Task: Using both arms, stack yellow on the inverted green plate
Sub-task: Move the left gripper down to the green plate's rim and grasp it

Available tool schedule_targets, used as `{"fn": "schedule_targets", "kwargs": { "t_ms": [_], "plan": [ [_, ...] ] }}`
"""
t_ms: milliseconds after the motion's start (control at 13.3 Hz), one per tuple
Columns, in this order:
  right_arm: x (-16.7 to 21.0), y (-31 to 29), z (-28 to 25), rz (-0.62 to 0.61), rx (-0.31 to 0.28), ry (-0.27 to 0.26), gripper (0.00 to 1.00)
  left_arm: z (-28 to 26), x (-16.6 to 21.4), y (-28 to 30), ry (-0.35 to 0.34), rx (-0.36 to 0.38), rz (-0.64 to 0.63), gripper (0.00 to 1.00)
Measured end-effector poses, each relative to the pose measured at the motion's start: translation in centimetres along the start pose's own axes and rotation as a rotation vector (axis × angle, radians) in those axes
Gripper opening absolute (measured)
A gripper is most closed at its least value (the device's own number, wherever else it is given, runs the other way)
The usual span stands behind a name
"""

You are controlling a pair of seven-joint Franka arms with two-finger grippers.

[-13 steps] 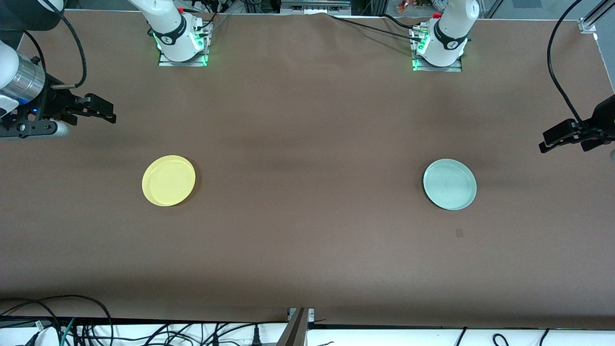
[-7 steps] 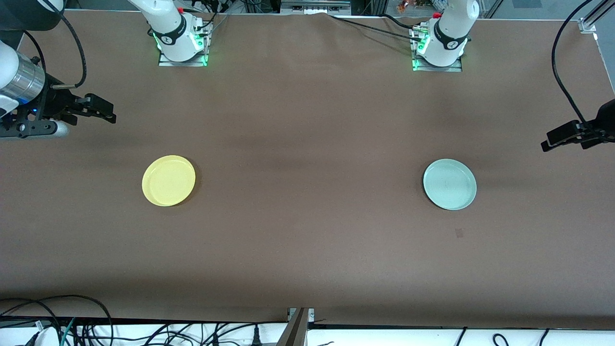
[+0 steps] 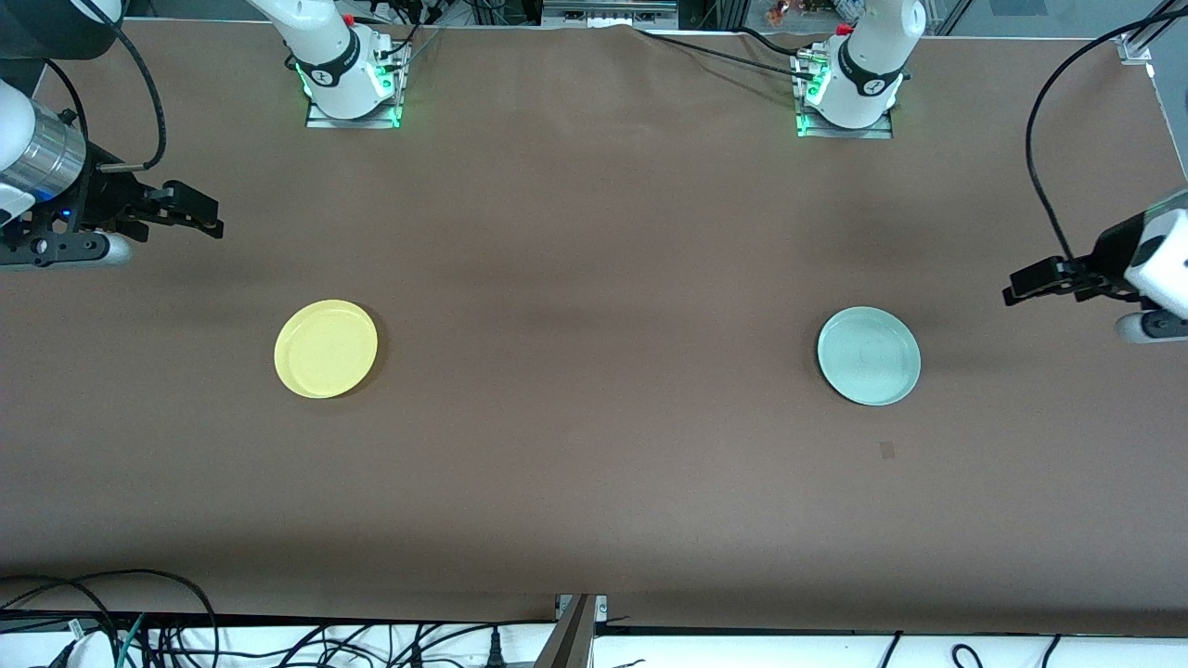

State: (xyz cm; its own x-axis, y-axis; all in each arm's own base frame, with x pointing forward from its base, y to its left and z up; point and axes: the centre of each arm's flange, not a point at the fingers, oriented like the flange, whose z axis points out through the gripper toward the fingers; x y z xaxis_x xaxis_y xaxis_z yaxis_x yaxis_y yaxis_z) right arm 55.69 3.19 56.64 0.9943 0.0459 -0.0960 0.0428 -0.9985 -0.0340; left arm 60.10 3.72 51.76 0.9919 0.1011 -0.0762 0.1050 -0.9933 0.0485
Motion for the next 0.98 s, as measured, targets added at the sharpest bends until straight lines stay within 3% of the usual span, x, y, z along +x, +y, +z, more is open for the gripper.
{"fn": "schedule_targets", "kwargs": {
  "t_ms": [300,976],
  "plan": [
    [0.0,0.0,0.0,0.000,0.000,-0.001,1.00,5.3,-0.1,1.9,0.000,0.060,0.058,1.00],
    [0.0,0.0,0.0,0.000,0.000,-0.003,1.00,14.0,-0.2,-1.7,0.131,0.044,0.014,1.00]
  ]
}}
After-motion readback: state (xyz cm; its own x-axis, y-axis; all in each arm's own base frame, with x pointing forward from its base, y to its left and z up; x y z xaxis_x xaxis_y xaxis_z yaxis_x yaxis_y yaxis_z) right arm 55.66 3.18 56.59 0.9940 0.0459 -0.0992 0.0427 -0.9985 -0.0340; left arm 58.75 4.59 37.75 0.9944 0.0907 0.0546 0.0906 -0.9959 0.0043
